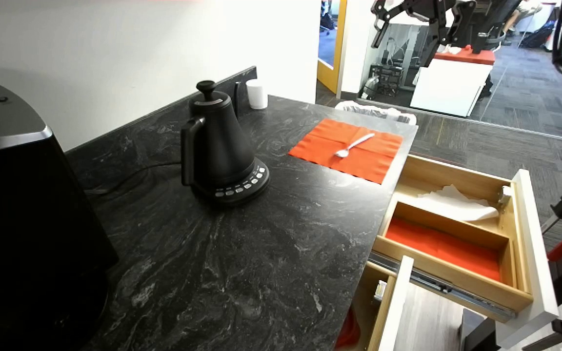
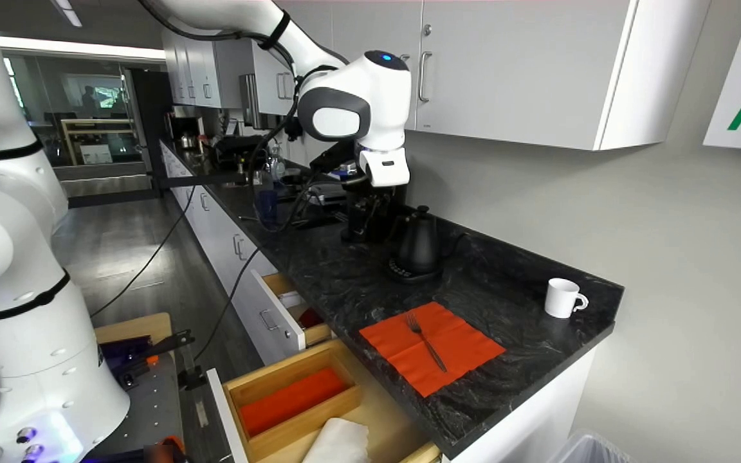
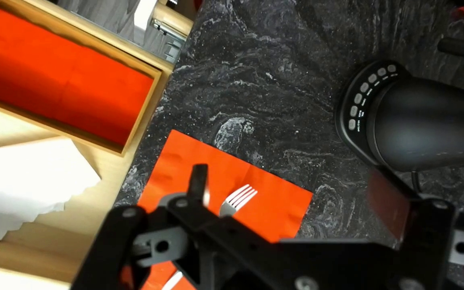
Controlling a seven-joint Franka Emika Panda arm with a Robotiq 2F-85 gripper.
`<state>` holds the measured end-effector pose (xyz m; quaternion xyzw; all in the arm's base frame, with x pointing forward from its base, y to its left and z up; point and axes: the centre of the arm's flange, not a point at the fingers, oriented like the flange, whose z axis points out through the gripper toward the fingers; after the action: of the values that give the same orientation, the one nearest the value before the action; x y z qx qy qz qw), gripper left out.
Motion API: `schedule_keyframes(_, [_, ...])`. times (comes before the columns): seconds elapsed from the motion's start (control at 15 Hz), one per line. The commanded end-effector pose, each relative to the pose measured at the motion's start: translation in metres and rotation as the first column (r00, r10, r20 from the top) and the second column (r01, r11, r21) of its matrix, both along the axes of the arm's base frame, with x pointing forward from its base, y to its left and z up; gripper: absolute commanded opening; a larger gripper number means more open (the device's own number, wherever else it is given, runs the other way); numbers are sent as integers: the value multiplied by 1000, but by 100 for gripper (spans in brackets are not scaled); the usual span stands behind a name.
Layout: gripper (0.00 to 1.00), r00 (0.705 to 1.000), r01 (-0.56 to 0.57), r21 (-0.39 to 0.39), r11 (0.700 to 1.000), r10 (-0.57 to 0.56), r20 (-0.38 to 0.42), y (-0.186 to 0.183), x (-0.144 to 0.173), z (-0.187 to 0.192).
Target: Take the fork on the mat and put it in the left compartment of the drawer
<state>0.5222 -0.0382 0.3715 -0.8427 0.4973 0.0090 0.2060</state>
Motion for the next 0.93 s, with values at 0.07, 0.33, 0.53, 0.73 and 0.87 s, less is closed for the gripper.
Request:
schedule_keyframes(0.07, [100, 1000, 3, 1, 1000, -3, -1, 0, 0, 0])
schedule_keyframes(0.33, [100, 1000, 11, -3, 1000, -11, -21, -11, 10, -14])
schedule_keyframes(0.53, [100, 981, 187, -9, 982, -188, -55, -40, 43, -49])
schedule_keyframes(0.73, [100, 940, 336, -38, 941, -338, -53, -58, 69, -81])
schedule_keyframes(0.87, [100, 901, 427, -48, 903, -429, -64, -66, 84, -96])
